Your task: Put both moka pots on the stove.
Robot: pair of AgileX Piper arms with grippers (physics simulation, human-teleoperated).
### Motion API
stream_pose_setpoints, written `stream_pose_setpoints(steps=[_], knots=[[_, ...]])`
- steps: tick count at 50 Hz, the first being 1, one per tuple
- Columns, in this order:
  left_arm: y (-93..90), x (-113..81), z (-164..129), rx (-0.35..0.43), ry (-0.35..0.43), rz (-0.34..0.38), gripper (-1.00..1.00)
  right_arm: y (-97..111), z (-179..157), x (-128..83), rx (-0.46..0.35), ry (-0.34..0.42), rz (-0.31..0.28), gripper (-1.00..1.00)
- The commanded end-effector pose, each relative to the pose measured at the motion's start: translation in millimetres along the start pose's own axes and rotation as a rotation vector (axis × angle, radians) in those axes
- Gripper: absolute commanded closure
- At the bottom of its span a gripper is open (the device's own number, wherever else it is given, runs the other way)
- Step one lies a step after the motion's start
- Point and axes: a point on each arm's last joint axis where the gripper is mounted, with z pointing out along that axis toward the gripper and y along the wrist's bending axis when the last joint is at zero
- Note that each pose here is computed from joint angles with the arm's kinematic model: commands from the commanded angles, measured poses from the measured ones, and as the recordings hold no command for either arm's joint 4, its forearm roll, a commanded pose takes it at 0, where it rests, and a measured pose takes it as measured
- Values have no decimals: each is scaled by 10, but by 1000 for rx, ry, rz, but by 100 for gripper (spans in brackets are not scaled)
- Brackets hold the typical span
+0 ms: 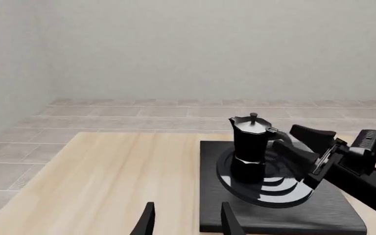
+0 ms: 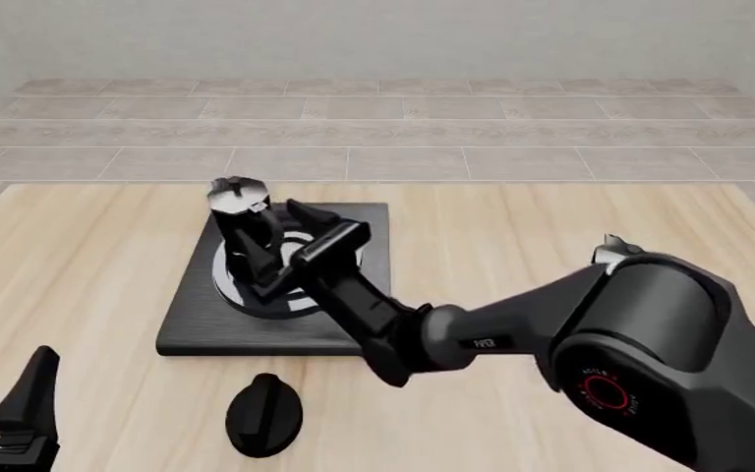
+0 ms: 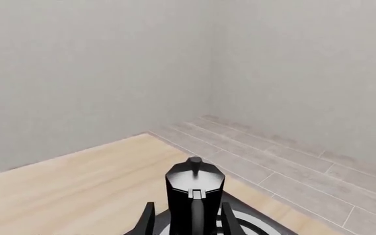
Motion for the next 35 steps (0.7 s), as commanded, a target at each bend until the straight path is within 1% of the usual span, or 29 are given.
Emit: stream_pose_setpoints(steps=[1,8,13,17,18,22,23,24,29,34,35], knots=[[0,0,0,0,-1,1,-100,6,-148,-123,-2,-6,-7,-100],[-1,1,0,1,0,2,-100,-8,-244,-270,1,-10,-19,-100],[1,-1,0,-1,-2,1,-100,-37,-353,-398,7,-12,-13,-100],[2,-4,0,-3,-5,-1,-100,-70,-502,-551,14,-26,-23,-100],[2,-4,0,-3,-5,-1,-100,-125,-524,-580,28,-27,-15,-100],[2,-13,-1,-3,-9,-5,-100,-172,-665,-726,40,-34,-27,-100],[2,-13,-1,-3,-9,-5,-100,-172,-666,-726,40,-34,-27,-100],[2,-21,-1,-2,-12,-6,-100,-218,-733,-801,52,-34,-25,-100],[3,-35,-2,-4,-14,-10,-100,-244,-862,-896,61,-30,-37,-100],[4,-60,-5,-6,-23,-12,-100,-287,-1042,-1073,75,-27,-39,-100],[5,-65,-5,-7,-25,-12,-100,-278,-1071,-1096,74,-25,-49,-100]])
